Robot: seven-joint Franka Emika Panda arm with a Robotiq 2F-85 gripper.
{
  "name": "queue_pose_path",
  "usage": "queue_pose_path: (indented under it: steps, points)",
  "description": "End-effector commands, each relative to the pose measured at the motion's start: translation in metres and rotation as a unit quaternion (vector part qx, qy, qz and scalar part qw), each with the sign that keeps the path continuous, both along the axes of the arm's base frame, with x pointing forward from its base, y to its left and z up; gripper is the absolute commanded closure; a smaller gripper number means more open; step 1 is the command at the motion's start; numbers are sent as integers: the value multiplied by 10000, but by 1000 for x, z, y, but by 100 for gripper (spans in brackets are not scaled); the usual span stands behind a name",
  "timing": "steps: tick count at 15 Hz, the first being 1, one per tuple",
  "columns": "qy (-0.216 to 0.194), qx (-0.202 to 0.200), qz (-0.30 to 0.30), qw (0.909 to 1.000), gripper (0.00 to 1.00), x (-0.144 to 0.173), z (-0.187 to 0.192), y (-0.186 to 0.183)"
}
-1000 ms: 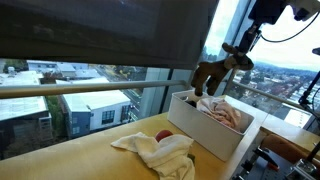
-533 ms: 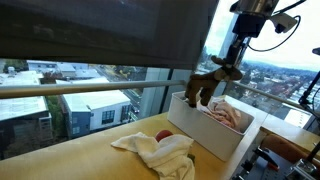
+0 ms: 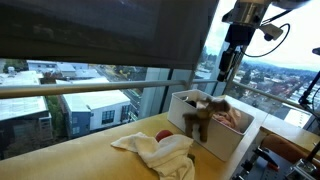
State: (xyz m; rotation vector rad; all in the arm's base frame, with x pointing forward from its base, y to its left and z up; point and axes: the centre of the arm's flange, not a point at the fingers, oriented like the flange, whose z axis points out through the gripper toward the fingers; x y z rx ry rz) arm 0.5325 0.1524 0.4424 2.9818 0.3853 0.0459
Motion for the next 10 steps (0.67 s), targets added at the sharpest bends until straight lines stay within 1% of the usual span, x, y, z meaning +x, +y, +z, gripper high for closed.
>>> queue_pose_path:
  steps: [1,3,4,6,10]
  points:
    - [54,75,-120,9999,20,8,7,-9]
    - [46,68,-176,9998,6,9,7,-16]
    - [41,59,-205,9998,1,10,6,-20]
    - [20,-31,-296,9996,0,12,1,-35]
    - [-59,-126,-583,9982,0,28,-6,-79]
